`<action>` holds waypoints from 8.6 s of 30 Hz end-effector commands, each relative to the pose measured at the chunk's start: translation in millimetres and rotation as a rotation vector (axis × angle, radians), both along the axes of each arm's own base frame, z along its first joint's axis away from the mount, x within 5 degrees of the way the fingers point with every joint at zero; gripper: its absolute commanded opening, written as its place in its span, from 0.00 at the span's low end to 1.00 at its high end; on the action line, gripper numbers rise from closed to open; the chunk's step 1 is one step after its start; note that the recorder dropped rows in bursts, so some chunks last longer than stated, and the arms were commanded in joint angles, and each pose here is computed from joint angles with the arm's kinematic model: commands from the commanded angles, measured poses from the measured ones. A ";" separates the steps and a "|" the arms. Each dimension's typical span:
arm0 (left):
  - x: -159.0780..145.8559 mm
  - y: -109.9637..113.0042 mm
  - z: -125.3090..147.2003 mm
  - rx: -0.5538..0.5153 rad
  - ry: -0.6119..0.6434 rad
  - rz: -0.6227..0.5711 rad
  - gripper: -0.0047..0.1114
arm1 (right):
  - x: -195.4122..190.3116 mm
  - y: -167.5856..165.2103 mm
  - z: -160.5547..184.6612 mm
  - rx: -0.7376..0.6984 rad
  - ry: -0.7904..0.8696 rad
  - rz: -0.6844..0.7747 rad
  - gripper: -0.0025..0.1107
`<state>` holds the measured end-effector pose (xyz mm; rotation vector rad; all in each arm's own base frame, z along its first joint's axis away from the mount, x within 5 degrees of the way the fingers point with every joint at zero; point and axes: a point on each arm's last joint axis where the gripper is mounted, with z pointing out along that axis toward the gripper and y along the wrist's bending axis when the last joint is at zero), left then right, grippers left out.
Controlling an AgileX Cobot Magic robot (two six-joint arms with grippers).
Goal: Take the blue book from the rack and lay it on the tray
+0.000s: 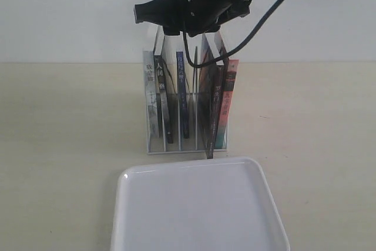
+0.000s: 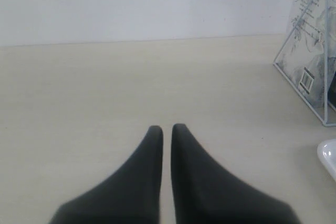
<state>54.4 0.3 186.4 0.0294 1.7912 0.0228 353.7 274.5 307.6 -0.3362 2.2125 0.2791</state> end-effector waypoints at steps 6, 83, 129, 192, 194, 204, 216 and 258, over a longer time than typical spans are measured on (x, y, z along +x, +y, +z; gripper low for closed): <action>-0.1 -0.3 -0.7 -0.004 -0.003 -0.003 0.08 | 5.2 3.2 -14.8 -0.013 0.029 -0.017 0.41; -0.1 -0.3 -0.7 -0.004 -0.003 -0.003 0.08 | -122.4 -110.0 188.7 0.146 -0.284 -0.009 0.05; -0.1 -0.3 -0.7 -0.004 -0.003 -0.003 0.08 | -210.4 -80.4 49.2 -0.149 -0.083 -0.044 0.02; -0.1 -0.3 -0.7 -0.004 -0.003 -0.003 0.08 | -196.5 -32.7 -65.7 -0.191 -0.033 0.033 0.34; -0.1 -0.3 -0.7 -0.004 -0.003 -0.003 0.08 | -196.6 -32.1 -65.6 -0.189 -0.036 0.039 0.34; -0.1 -0.3 -0.7 -0.004 -0.003 -0.003 0.08 | -196.8 -24.1 -62.3 -0.125 -0.068 0.102 0.35; -0.1 -0.3 -0.7 -0.004 -0.003 -0.003 0.08 | -196.4 -21.2 -60.2 -0.096 -0.089 0.120 0.34; -0.1 -0.3 -0.7 -0.004 -0.003 -0.003 0.08 | -255.6 -113.6 -30.2 -0.271 0.227 0.278 0.20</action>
